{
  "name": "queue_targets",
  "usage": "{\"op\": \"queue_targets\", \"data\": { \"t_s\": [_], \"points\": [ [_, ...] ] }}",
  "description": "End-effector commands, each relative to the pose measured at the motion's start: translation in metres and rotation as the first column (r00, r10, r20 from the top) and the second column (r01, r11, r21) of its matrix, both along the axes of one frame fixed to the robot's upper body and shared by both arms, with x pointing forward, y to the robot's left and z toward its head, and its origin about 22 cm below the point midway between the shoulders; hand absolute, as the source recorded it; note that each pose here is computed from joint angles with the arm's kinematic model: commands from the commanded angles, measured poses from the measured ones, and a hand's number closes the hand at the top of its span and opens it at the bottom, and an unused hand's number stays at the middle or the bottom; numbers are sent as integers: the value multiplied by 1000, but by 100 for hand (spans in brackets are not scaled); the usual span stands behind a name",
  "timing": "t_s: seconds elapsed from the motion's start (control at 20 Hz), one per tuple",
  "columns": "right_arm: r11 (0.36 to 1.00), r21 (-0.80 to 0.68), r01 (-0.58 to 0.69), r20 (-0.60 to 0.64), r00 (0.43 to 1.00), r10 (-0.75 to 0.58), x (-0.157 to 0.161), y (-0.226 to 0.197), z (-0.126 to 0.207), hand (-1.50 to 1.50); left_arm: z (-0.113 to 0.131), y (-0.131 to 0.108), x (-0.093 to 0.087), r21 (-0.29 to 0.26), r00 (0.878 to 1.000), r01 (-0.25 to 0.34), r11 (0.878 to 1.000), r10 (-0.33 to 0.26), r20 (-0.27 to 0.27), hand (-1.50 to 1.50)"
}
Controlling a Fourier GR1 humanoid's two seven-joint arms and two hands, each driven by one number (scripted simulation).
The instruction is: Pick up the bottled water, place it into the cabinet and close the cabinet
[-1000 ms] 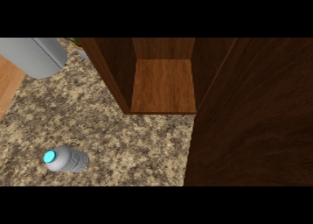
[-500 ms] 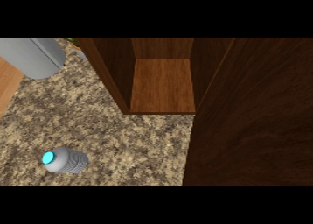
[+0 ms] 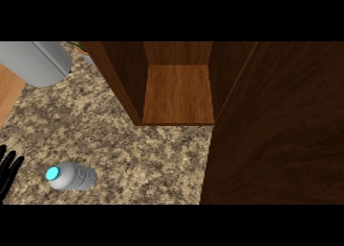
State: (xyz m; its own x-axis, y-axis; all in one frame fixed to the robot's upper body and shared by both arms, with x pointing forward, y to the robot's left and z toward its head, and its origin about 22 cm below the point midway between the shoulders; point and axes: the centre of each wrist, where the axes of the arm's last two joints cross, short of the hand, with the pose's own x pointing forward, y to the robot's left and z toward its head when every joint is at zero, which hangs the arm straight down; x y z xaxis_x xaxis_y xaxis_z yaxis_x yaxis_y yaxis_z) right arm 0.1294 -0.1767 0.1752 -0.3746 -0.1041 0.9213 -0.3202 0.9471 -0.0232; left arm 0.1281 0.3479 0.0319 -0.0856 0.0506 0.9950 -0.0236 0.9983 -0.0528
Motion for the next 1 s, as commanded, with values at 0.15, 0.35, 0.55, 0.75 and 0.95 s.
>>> {"op": "queue_targets", "data": {
  "t_s": [0.15,0.35,0.55,0.75,0.95],
  "points": [
    [999,-22,35,14,999,-35,-29,-1,9,-150,-37,13,20,14,996,-7,1000,8,-90,-150],
    [999,-28,32,47,998,-30,-25,-7,15,-150,-78,34,17,-9,993,-13,1000,12,-115,-150],
    [997,-51,53,37,998,-51,-19,-7,13,-150,-104,23,15,-15,992,4,1000,-6,-129,-150],
    [999,-25,33,32,999,-33,-25,6,2,-150,-129,24,11,-27,992,5,1000,-8,-122,-150],
    [997,-50,63,42,997,-61,-5,-7,13,-150,-145,9,22,-49,993,-2,999,-4,-114,-150]
  ]
}}
